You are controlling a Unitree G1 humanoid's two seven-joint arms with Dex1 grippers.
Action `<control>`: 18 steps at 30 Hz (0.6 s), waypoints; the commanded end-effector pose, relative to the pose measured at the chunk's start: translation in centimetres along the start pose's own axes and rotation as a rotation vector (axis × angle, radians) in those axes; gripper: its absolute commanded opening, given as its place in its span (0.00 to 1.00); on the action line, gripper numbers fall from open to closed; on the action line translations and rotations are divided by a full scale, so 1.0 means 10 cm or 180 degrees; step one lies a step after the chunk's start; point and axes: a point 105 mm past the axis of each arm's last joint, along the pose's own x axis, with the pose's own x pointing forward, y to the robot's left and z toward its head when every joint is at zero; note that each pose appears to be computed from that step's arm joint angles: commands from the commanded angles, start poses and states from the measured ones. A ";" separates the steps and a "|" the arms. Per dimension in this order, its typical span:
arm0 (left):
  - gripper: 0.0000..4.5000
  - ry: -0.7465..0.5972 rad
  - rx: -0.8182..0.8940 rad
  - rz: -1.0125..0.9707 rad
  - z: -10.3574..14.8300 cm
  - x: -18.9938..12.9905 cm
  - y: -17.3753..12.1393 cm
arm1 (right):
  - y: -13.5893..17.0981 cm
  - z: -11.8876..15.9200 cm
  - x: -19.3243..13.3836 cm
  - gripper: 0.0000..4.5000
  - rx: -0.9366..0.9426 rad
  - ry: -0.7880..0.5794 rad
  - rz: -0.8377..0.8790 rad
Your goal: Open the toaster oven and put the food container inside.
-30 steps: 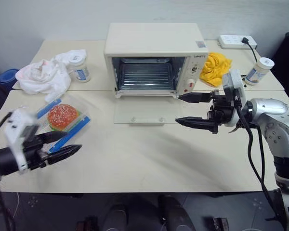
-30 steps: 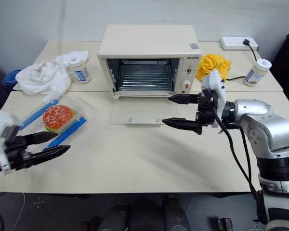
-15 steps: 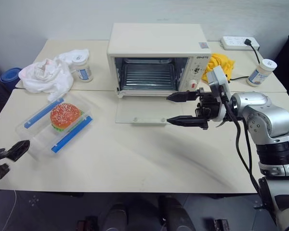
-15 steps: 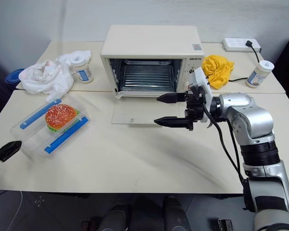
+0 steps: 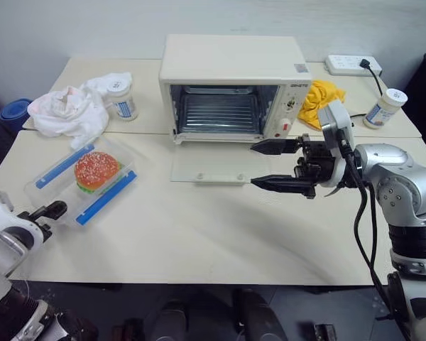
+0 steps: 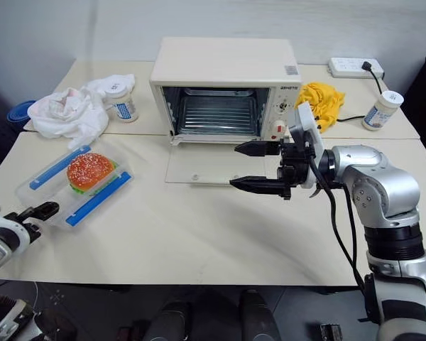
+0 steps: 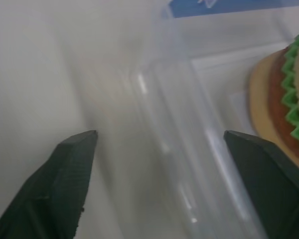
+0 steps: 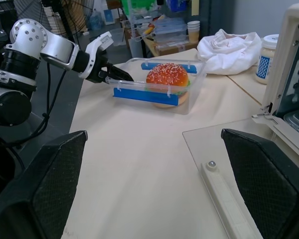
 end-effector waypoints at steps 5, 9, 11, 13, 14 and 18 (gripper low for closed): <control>0.39 0.0009 0.0049 -0.0044 0.13 0.06 -0.14 | 0.07 0.13 -0.07 1.00 -0.0141 -0.0052 -0.0057; 0.13 0.0032 0.0124 -0.0025 0.19 0.04 -0.11 | 0.09 0.12 -0.11 1.00 -0.0126 -0.0014 -0.0092; 0.07 0.0089 0.0345 -0.0044 0.21 -0.01 -0.09 | 0.10 0.10 -0.15 1.00 -0.0038 0.0020 -0.0118; 0.06 0.0181 0.0567 -0.0163 0.21 -0.06 -0.12 | 0.13 0.10 -0.20 1.00 0.0097 0.0027 -0.0112; 0.06 0.0228 0.0641 -0.0244 0.20 -0.08 -0.14 | 0.15 0.10 -0.22 1.00 0.0163 0.0022 -0.0099; 0.06 0.0375 0.0919 -0.0729 0.19 -0.21 -0.35 | 0.15 0.09 -0.29 1.00 -0.0003 0.0069 -0.0322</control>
